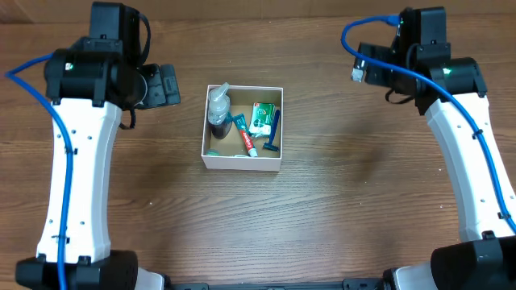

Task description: Pack container

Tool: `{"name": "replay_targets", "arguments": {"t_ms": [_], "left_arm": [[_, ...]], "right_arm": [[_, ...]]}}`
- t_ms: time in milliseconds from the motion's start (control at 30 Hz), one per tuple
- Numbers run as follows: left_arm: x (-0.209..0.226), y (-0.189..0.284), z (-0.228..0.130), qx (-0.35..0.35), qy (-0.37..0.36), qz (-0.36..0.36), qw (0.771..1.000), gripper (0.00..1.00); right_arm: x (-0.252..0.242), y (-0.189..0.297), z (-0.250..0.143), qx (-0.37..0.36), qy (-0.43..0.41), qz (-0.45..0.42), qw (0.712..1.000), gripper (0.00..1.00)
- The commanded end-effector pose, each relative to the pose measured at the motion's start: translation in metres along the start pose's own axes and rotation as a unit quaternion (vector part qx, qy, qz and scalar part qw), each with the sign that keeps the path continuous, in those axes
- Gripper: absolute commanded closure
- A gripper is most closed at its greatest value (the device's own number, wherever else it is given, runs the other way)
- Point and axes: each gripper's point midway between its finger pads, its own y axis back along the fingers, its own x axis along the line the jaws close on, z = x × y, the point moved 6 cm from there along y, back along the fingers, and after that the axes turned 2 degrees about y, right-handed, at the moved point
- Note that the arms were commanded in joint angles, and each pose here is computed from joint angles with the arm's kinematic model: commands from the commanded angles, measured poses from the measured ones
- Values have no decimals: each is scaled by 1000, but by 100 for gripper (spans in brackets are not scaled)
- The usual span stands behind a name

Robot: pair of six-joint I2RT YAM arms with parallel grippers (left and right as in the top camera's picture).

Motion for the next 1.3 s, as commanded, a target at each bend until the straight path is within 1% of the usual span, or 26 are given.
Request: {"name": "replay_targets", "arguments": {"t_ms": [0, 100, 200, 267, 333, 400, 433, 467, 567, 633, 700, 733, 767, 833, 867, 900, 1267], "left_arm": [[-1, 15, -7, -6, -14, -18, 1000, 0], [-3, 41, -17, -32, -24, -33, 999, 0], [-8, 78, -45, -76, -50, -59, 994, 0], [-8, 94, -69, -101, -67, -78, 990, 0], [-1, 103, -95, -130, -63, -82, 986, 0], [11, 103, -121, -154, -50, -81, 983, 0], [21, 98, -141, -170, -33, -83, 981, 0], [28, 93, -154, -179, -24, -86, 980, 0], [49, 73, -189, -204, 16, -92, 974, 0], [55, 60, -203, -226, 24, -105, 968, 0], [56, 52, -208, -233, 25, -108, 966, 0], [56, 46, -211, -233, 14, -103, 967, 0], [57, 42, -212, -232, -4, -95, 968, 0], [57, 35, -214, -227, -64, -73, 969, 0], [58, 32, -214, -227, -74, -61, 969, 0], [60, 30, -214, -229, -73, -52, 969, 0], [61, 28, -218, -217, -77, -51, 972, 0]], "right_arm": [[-2, 30, -3, -14, -17, 6, 1000, 0], [-4, 58, -9, -34, -18, 11, 999, 0], [-10, 95, -28, -75, -21, 22, 997, 0], [-16, 113, -49, -98, -27, 30, 994, 0], [-20, 124, -81, -116, -21, 40, 992, 0], [-26, 125, -114, -129, -17, 48, 990, 0], [-31, 122, -141, -137, -16, 54, 989, 0], [-37, 118, -162, -143, -20, 57, 988, 0], [-48, 105, -205, -151, -21, 59, 987, 0], [-46, 91, -229, -135, -32, 91, 986, 0], [-42, 83, -240, -114, -52, 120, 985, 0], [-39, 79, -245, -97, -70, 136, 984, 0], [-38, 76, -247, -89, -74, 138, 984, 0], [-40, 73, -254, -69, -74, 131, 986, 0], [-40, 72, -256, -63, -74, 129, 987, 0], [-41, 72, -258, -59, -74, 128, 987, 0], [-41, 72, -258, -57, -74, 127, 987, 0]]}}
